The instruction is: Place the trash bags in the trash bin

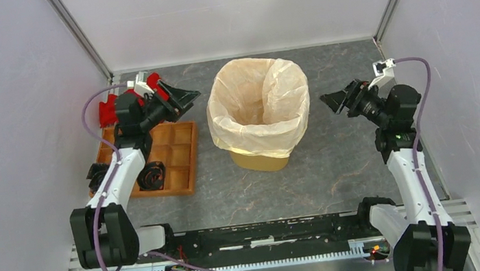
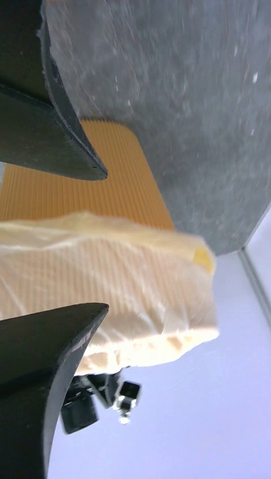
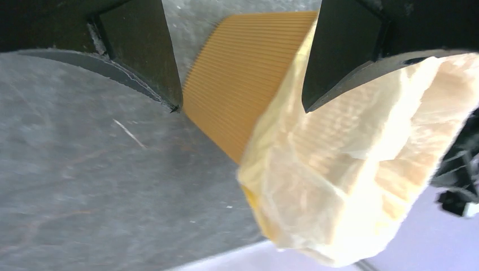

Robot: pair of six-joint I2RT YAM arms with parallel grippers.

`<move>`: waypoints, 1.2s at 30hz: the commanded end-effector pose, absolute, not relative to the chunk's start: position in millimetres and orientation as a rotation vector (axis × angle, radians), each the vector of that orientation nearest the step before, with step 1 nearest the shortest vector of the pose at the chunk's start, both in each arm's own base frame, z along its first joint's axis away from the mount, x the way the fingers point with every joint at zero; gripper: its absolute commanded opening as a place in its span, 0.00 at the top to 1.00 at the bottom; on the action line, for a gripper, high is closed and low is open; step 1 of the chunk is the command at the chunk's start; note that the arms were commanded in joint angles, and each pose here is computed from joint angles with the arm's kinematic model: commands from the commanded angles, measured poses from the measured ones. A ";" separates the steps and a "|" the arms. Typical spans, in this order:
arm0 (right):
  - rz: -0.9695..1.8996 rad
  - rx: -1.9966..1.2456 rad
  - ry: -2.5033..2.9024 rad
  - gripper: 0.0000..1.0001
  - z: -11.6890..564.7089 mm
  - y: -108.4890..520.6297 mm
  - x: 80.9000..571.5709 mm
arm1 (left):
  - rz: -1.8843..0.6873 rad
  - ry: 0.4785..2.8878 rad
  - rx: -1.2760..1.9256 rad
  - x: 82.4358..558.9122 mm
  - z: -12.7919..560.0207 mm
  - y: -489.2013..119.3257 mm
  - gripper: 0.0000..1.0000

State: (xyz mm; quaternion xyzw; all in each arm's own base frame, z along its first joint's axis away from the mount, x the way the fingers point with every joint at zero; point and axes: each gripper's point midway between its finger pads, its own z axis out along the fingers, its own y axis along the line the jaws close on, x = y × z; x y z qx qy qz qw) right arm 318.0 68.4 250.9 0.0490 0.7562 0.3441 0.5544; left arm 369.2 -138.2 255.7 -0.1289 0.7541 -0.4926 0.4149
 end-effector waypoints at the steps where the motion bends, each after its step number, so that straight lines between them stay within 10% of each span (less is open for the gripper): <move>1: 1.043 -0.091 1.635 0.17 288.5 111.5 308.0 | -1.388 1.824 -0.145 362.6 283.3 -178.7 0.15; 8: 1.026 -0.106 1.669 0.35 274.8 123.7 319.7 | -1.402 1.915 -0.085 368.4 258.4 -213.2 0.22; 18: 0.940 -0.002 1.804 0.66 214.1 115.2 351.9 | -1.322 2.031 -0.186 391.9 209.6 -217.0 0.63; 26: 0.974 0.063 1.982 0.62 141.4 117.3 329.4 | -1.388 2.111 -0.337 385.6 162.4 -217.1 0.73; 36: 0.680 0.000 1.972 0.27 196.0 82.4 346.2 | -1.383 2.044 -0.292 392.6 204.9 -208.4 0.49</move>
